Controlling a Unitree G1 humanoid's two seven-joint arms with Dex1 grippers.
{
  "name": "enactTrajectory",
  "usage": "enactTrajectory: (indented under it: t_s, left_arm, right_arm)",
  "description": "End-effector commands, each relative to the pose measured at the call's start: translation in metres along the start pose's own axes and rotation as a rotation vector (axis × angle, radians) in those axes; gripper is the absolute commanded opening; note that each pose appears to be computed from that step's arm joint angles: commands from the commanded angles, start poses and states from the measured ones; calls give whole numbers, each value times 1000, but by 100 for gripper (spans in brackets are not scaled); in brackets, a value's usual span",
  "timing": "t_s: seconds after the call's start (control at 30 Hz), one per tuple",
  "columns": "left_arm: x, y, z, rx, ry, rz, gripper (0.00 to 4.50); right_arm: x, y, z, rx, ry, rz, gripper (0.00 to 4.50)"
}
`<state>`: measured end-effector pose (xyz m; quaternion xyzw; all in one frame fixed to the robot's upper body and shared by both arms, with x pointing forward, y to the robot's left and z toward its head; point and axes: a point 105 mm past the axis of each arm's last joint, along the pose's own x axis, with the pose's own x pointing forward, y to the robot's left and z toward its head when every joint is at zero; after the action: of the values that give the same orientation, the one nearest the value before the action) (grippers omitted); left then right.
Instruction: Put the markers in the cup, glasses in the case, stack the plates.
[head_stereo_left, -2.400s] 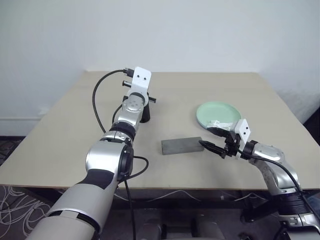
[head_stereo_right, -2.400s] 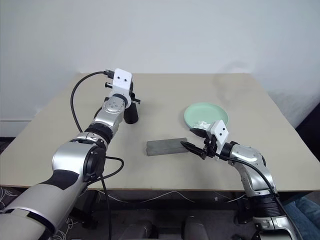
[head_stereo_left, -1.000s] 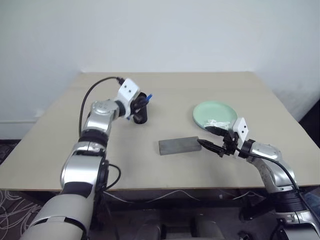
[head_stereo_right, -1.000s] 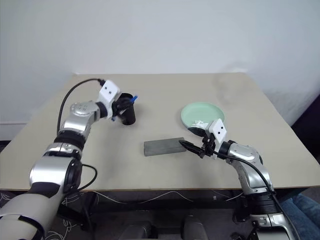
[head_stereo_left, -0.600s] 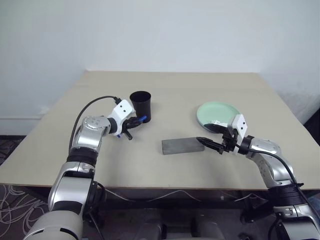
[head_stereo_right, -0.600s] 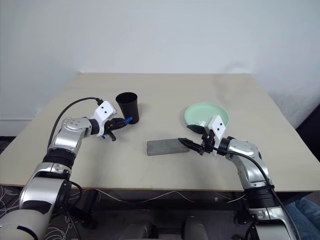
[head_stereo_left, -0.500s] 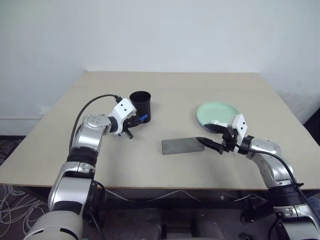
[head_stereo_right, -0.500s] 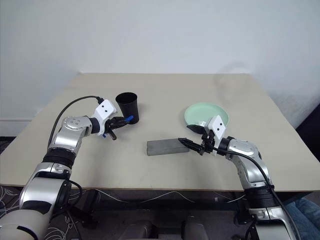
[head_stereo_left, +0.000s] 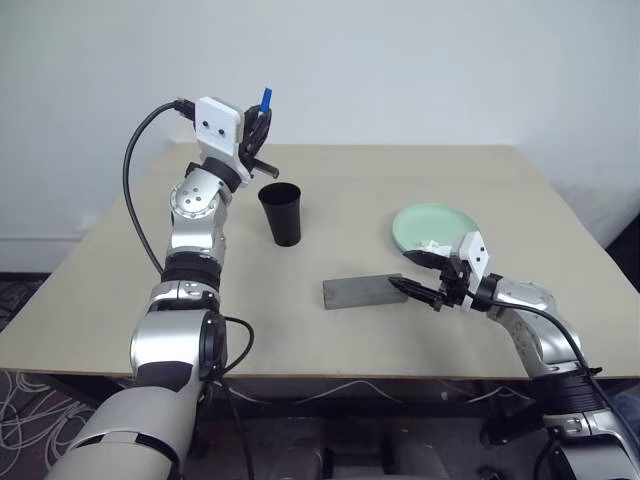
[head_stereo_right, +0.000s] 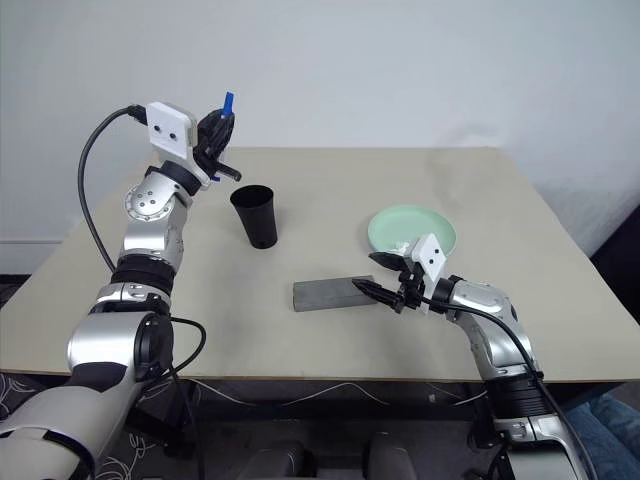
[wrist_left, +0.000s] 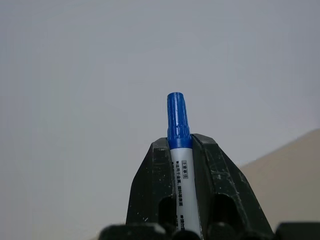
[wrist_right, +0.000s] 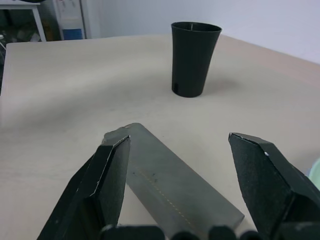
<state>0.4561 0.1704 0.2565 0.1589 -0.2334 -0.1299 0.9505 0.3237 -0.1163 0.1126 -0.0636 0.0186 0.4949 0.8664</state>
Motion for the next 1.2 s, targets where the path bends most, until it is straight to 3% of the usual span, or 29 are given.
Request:
enactTrajectory:
  t_s: [0.03, 0.43, 0.7, 1.0, 1.2]
  left_arm:
    - [13, 1, 24, 139, -80, 57, 11]
    - [14, -47, -2, 400, -4, -82, 11]
    - [16, -61, -6, 415, 16, -133, 11]
    - [9, -53, -41, 23, 251, -134, 11]
    - [-9, -75, -49, -147, 295, -447, 11]
  right_arm:
    - [0, -1, 14, -42, -44, -4, 342]
    - [-6, 4, 11, -32, -39, -22, 342]
    - [-10, 7, 10, -22, -36, -34, 342]
    - [-11, 7, 9, -17, -36, -44, 342]
    - [-9, 5, 9, -19, -35, -37, 342]
